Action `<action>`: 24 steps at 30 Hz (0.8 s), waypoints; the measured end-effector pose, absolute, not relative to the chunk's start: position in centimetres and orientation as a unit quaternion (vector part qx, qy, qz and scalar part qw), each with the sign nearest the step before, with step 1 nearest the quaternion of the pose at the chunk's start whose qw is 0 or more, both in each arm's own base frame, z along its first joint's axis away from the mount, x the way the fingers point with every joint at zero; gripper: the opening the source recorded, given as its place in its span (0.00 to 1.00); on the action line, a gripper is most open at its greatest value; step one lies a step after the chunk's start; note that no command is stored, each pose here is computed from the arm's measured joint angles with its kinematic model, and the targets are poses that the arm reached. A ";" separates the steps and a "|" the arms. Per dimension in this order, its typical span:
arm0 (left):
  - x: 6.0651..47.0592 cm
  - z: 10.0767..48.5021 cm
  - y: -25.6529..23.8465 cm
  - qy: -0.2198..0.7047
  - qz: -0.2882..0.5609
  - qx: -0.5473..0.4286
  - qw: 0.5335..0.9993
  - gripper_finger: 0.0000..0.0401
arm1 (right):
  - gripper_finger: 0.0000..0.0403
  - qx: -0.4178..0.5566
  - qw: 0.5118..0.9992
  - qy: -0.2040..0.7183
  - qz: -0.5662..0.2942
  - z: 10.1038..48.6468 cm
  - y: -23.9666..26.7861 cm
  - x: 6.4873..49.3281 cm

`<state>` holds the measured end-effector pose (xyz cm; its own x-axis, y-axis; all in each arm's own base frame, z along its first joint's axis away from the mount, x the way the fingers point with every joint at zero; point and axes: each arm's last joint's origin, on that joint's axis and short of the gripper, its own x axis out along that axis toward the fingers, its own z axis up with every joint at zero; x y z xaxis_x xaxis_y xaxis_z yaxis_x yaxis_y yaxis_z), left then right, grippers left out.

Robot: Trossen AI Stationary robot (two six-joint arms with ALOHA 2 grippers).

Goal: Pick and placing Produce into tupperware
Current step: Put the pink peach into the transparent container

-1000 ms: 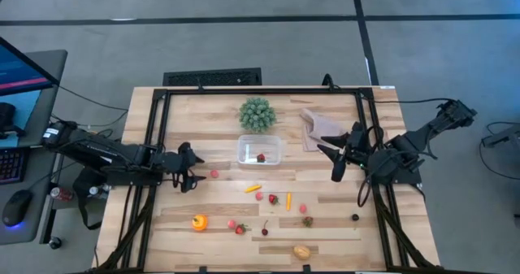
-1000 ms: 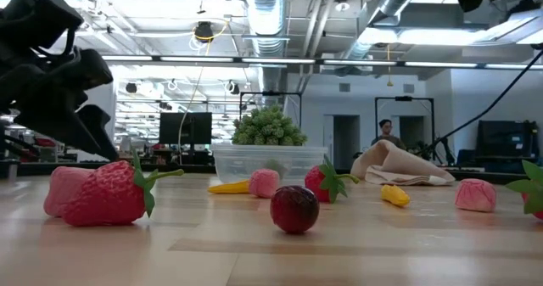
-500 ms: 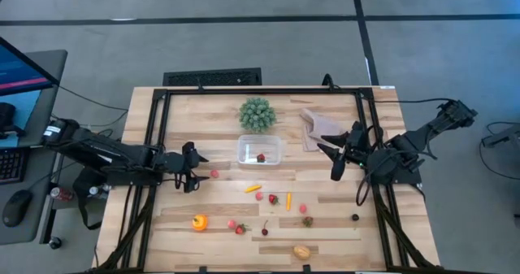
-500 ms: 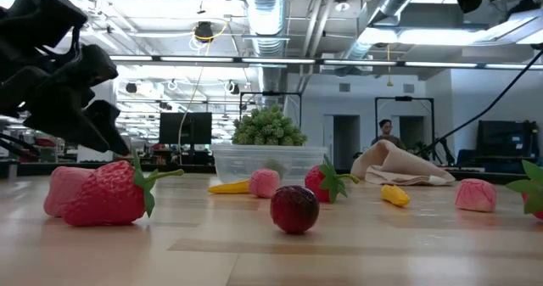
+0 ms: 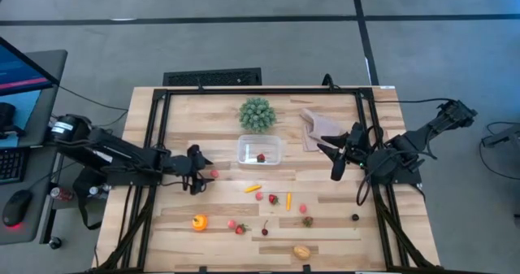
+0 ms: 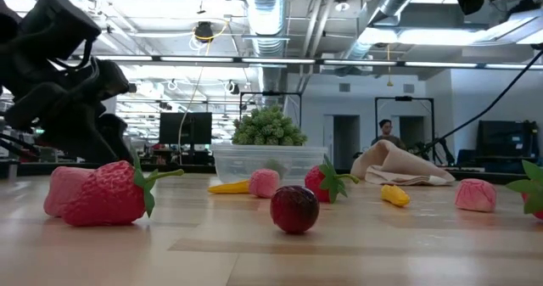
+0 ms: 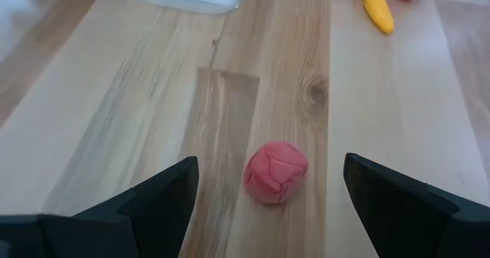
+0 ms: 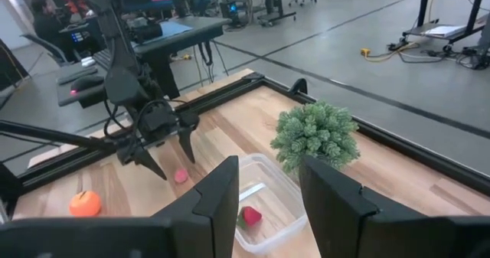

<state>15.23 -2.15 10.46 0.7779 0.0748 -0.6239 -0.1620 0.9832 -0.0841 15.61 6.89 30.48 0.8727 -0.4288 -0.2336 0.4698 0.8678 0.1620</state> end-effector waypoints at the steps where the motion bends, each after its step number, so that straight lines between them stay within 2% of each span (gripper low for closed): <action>1: 15.3 10.3 -2.2 0.329 0.063 -0.066 0.940 0.79 | 0.32 0.107 0.962 0.095 -0.234 30.5 6.9 15.6; 16: 16.3 9.1 -2.3 0.328 0.072 -0.073 0.939 0.78 | 0.32 0.102 0.961 0.100 -0.235 30.4 6.9 15.6; 19: 16.4 9.0 -2.3 0.329 0.077 -0.073 0.938 0.73 | 0.32 0.102 0.961 0.100 -0.236 30.4 6.8 15.6; 24: 16.4 9.0 -2.2 0.328 0.082 -0.072 0.938 0.58 | 0.32 0.099 0.961 0.103 -0.236 30.3 6.8 15.6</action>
